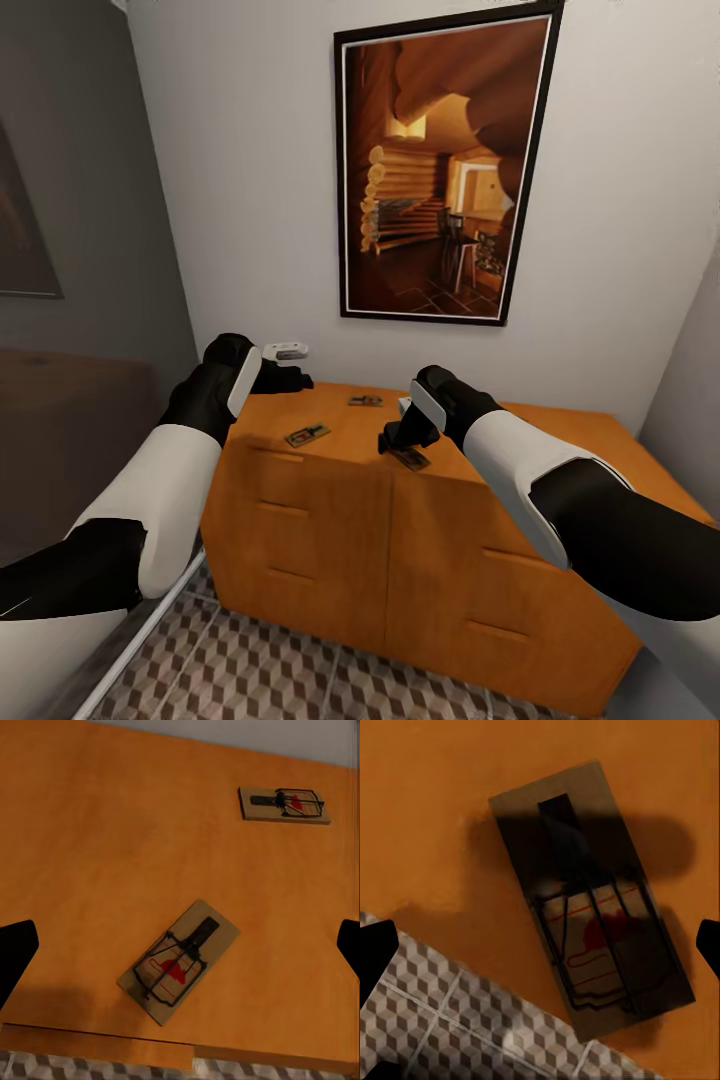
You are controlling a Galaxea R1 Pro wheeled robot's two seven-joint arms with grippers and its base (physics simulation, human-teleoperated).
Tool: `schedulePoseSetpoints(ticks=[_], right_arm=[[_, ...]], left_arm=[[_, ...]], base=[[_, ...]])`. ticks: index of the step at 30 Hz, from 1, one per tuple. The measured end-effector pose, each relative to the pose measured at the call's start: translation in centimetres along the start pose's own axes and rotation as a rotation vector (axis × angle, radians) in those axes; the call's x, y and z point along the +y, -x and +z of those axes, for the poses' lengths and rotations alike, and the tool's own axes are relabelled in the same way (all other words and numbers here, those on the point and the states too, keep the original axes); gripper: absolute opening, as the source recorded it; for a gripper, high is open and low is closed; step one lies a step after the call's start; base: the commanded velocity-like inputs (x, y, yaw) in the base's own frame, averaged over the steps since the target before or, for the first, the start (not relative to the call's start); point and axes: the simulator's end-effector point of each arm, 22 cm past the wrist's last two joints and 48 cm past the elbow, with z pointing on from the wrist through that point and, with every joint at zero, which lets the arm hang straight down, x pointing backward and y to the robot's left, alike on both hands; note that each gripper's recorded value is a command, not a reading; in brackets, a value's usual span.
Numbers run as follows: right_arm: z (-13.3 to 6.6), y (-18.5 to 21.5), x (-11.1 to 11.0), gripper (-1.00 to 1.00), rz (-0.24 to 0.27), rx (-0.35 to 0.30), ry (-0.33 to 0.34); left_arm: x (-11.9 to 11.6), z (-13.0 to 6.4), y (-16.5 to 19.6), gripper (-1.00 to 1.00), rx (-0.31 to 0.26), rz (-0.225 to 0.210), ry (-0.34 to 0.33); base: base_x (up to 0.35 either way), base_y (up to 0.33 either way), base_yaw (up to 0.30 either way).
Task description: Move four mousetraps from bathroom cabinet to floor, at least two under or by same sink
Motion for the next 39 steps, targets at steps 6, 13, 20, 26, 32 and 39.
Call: schedulePoseSetpoints(ticks=[6, 13, 20, 26, 32, 39], right_arm=[[0.0, 0.0, 0.0, 1.00, 0.000, 0.000, 0.000], [0.0, 0.0, -0.1, 1.00, -0.001, 0.000, -0.003], [0.0, 0.0, -0.7, 1.00, -0.009, 0.000, -0.031], [-0.1, 0.0, -1.6, 1.00, -0.026, -0.001, -0.074], [-0.1, 0.0, -1.9, 1.00, -0.031, -0.001, -0.086], [0.0, -0.1, -2.1, 1.00, -0.033, 0.004, -0.092]], left_arm=[[0.1, 0.0, 0.0, 1.00, 0.000, 0.000, 0.001], [0.1, 0.0, 0.0, 1.00, 0.000, -0.001, 0.000], [0.1, 0.0, 0.0, 1.00, 0.000, -0.001, 0.001], [0.1, 0.0, 0.0, 1.00, 0.000, -0.001, 0.001], [0.1, 0.0, 0.0, 1.00, 0.000, -0.001, 0.001], [0.1, 0.0, 0.0, 1.00, 0.000, -0.001, 0.001]], base=[[-0.039, -0.036, 0.000], [-0.008, -0.007, 0.000], [-0.001, -0.001, 0.000], [0.000, 0.000, 0.000], [0.000, 0.000, 0.000], [0.000, 0.000, 0.000]])
